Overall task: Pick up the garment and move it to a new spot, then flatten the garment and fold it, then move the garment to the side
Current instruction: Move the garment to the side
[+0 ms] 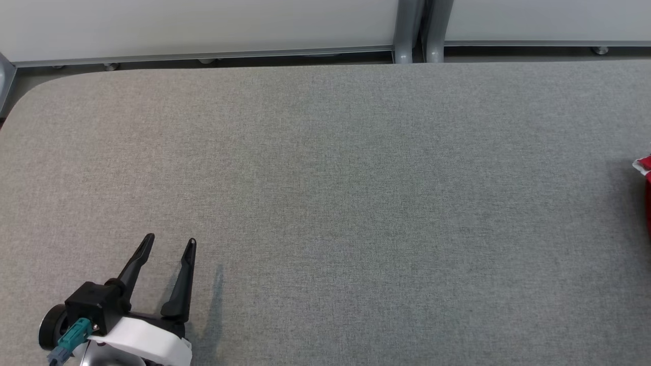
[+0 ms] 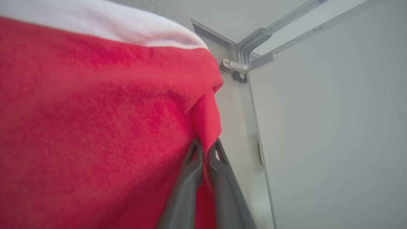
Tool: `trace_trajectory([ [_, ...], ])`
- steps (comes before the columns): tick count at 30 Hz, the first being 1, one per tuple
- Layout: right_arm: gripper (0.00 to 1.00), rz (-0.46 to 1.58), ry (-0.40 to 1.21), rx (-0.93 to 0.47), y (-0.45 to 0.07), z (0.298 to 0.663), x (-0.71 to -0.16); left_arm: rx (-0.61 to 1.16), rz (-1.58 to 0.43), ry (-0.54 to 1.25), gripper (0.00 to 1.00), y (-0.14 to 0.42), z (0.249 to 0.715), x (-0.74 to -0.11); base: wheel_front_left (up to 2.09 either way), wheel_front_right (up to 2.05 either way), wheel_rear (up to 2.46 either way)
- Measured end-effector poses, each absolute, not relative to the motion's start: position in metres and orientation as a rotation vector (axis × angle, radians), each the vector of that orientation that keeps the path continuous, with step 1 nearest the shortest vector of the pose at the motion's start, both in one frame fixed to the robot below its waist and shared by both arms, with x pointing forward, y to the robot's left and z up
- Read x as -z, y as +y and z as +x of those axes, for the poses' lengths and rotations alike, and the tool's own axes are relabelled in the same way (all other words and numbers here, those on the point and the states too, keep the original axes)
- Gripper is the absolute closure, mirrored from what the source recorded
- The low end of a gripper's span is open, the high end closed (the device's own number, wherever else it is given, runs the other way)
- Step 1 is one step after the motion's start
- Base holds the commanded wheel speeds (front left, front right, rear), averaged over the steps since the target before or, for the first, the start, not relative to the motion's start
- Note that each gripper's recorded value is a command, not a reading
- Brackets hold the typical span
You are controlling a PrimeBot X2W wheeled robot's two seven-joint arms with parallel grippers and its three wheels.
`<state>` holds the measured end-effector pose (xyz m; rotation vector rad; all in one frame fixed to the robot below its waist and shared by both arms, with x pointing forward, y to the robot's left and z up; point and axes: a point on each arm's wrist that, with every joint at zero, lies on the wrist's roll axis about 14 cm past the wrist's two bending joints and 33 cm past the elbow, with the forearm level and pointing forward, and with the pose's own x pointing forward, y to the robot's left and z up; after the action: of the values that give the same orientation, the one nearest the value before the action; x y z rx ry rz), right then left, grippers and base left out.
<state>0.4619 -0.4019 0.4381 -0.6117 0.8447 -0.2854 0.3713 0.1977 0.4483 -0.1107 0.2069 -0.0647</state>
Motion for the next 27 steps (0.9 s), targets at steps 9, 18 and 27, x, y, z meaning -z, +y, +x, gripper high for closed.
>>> trace_trajectory([
  [9, 0.0, -0.53, 0.701, 0.247, -0.377, 0.471, -0.439, 0.057, -0.107, 0.123, 0.0, 0.197, 0.376, -0.46, 0.0, 0.0, 0.0],
  [18, 0.0, -0.43, 0.323, 0.088, -0.306, 0.479, -0.489, 0.013, -0.175, 0.031, 0.0, 0.198, 0.36, -0.48, 0.0, 0.0, 0.0],
  [27, 0.0, -0.049, -0.009, 0.048, -0.246, 0.436, -0.534, -0.07, -0.244, -0.008, 0.0, 0.205, 0.333, -0.488, 0.0, 0.0, 0.0],
])
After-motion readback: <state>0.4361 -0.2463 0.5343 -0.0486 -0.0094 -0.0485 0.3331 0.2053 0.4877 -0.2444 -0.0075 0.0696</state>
